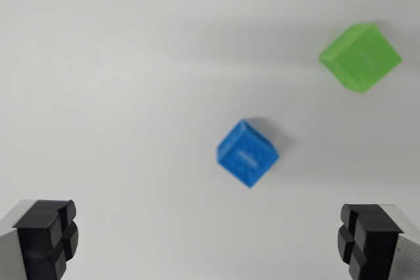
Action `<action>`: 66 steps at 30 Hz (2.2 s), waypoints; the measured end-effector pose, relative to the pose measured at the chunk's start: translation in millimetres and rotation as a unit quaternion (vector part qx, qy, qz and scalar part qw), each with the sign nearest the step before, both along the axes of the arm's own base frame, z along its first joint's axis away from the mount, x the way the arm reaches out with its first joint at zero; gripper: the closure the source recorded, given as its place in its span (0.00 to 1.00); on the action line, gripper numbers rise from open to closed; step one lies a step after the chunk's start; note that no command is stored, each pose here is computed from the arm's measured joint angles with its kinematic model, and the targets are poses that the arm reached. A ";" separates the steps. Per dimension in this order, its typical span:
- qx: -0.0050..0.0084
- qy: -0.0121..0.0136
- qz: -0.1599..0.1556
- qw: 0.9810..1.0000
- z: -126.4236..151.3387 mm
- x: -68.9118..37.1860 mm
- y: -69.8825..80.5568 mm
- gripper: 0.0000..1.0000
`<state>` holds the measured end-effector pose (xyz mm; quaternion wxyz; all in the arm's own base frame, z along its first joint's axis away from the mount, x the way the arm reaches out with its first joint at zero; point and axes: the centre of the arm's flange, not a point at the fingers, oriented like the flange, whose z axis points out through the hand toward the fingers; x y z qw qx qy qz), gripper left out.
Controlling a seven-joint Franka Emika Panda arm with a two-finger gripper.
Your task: Stack cube
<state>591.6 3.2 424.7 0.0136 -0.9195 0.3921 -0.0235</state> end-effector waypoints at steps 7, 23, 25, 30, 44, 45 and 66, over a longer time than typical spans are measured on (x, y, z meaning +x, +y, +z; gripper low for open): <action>0.001 0.002 -0.017 1.000 -10.4 -3.5 -1.7 0.00; 0.002 0.008 -0.080 0.997 -47.0 -17.3 -8.5 0.00; 0.002 0.009 -0.090 0.996 -53.2 -19.6 -9.6 0.00; 0.003 0.010 -0.115 0.993 -67.4 -24.8 -12.3 0.00; 0.003 0.018 -0.194 0.981 -115.6 -41.9 -21.4 0.00; 0.003 0.018 -0.200 0.980 -119.4 -43.2 -22.1 0.00; 0.004 0.028 -0.319 0.947 -204.2 -69.6 -36.2 0.00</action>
